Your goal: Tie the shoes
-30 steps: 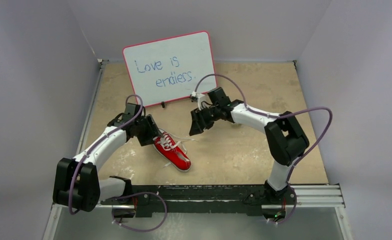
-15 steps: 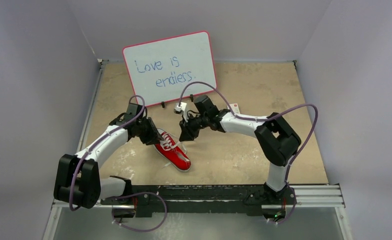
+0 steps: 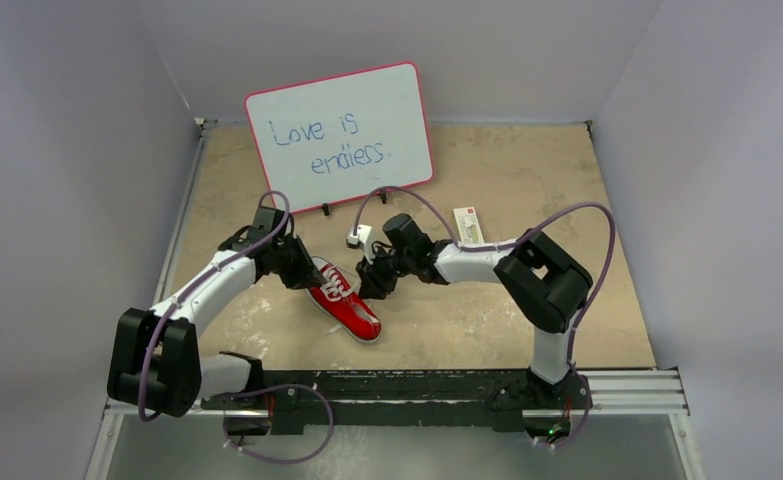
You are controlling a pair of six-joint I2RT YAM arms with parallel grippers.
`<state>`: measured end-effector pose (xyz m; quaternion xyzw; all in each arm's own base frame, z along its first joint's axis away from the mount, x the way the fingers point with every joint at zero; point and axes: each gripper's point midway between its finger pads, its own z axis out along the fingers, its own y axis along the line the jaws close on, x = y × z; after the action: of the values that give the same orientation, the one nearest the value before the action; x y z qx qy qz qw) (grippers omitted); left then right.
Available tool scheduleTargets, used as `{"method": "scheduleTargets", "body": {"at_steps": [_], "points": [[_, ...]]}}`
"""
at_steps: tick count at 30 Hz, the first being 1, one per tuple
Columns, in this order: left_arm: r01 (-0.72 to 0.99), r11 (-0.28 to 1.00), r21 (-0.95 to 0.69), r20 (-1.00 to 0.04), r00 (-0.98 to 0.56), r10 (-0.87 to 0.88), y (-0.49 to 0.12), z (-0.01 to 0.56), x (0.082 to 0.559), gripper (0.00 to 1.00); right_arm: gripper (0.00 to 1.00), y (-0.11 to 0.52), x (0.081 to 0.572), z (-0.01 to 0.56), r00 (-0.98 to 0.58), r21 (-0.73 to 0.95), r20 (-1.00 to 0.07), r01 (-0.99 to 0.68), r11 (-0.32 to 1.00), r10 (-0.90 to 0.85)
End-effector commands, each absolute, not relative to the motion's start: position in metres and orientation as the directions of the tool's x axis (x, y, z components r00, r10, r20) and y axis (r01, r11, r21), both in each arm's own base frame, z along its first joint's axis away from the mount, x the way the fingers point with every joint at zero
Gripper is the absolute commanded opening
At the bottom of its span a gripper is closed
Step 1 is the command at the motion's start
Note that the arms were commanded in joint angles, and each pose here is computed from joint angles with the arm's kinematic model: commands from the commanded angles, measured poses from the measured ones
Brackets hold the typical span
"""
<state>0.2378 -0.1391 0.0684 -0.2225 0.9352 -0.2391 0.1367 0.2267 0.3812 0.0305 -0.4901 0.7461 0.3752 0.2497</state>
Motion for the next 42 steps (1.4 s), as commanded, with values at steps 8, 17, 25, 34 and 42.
{"method": "scheduleTargets", "body": {"at_steps": [8, 17, 25, 34, 42], "points": [[-0.33, 0.781, -0.53, -0.154, -0.868, -0.471, -0.144, 0.076, 0.237, 0.0, 0.4, 0.406, 0.288, 0.043, -0.381, 0.157, -0.884, -0.788, 0.595, -0.271], [-0.337, 0.789, -0.514, -0.191, -0.851, -0.488, -0.137, 0.078, 0.238, 0.0, 0.22, 0.322, 0.335, 0.113, -0.299, -0.162, -0.911, -0.377, 0.912, -0.285], [-0.334, 0.781, -0.527, -0.192, -0.849, -0.493, -0.139, 0.073, 0.241, 0.0, 0.23, 0.261, 0.346, 0.159, -0.304, -0.261, -0.915, -0.05, 0.964, -0.263], [-0.293, 0.815, -0.5, -0.207, -0.873, -0.441, -0.138, 0.077, 0.244, 0.0, 0.56, 0.215, 0.33, 0.136, -0.487, -0.24, -0.823, -0.17, 0.956, -0.293], [-0.276, 0.864, -0.42, -0.211, -0.897, -0.389, -0.122, 0.081, 0.22, 0.08, 0.75, 0.224, 0.318, 0.118, -0.628, 0.099, -0.709, -0.538, 0.837, -0.32]]}}
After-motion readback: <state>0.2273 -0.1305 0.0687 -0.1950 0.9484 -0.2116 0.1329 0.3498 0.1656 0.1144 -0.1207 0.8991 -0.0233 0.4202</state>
